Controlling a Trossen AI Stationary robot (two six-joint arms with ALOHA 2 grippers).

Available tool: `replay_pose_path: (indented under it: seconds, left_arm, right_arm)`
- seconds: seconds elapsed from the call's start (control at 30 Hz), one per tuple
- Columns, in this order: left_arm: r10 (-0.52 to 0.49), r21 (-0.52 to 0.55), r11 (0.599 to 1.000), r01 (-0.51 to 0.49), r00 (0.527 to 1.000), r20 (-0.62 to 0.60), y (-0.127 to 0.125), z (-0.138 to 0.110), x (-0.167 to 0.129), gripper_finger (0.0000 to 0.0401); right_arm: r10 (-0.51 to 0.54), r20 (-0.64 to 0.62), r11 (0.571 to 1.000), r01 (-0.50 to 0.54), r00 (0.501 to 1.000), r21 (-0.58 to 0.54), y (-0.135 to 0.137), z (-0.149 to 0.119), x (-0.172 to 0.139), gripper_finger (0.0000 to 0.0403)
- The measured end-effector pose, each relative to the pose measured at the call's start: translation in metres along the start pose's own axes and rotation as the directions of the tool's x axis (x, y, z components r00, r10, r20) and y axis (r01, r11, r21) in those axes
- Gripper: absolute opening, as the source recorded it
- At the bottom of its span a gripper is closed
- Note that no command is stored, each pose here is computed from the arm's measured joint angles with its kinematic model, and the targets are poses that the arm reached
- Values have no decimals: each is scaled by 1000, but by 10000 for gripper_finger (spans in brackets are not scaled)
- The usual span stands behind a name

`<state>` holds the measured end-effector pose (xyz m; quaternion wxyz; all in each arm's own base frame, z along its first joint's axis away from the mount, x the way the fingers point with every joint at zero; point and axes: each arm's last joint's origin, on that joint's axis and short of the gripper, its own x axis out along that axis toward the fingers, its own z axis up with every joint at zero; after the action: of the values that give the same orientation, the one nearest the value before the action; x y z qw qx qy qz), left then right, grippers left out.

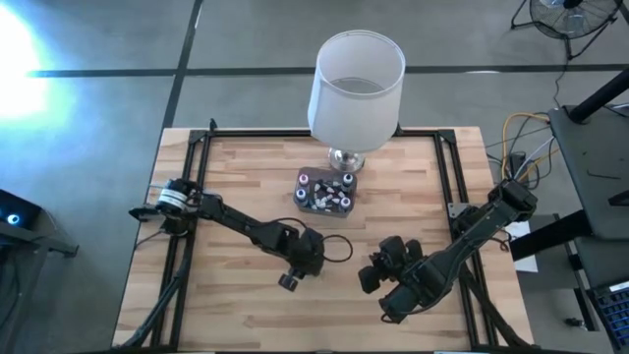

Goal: Pick & Place food coloring
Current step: Put the small green food coloring bottle into the black bin

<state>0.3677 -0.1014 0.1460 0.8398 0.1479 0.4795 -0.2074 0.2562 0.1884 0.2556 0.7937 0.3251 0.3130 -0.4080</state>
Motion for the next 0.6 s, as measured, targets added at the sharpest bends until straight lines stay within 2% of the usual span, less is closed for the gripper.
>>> replay_pose_path:
  seconds: [0.3, 0.47, 0.6]
  left_arm:
    - [35, -5, 999, -36, 999, -14, 1, 1, -2, 26]
    - [106, -41, 993, -108, 993, -61, 5, 4, -21, 22]
    - [244, -63, 967, -247, 968, -57, 14, 16, -58, 23]
  right_arm:
    - [1, 6, 1000, -1, 1000, 7, 0, 0, 0, 57]
    - [11, 38, 1000, -11, 999, -10, 1, 2, -2, 57]
    - [24, 89, 999, -21, 996, -28, 2, 6, -5, 56]
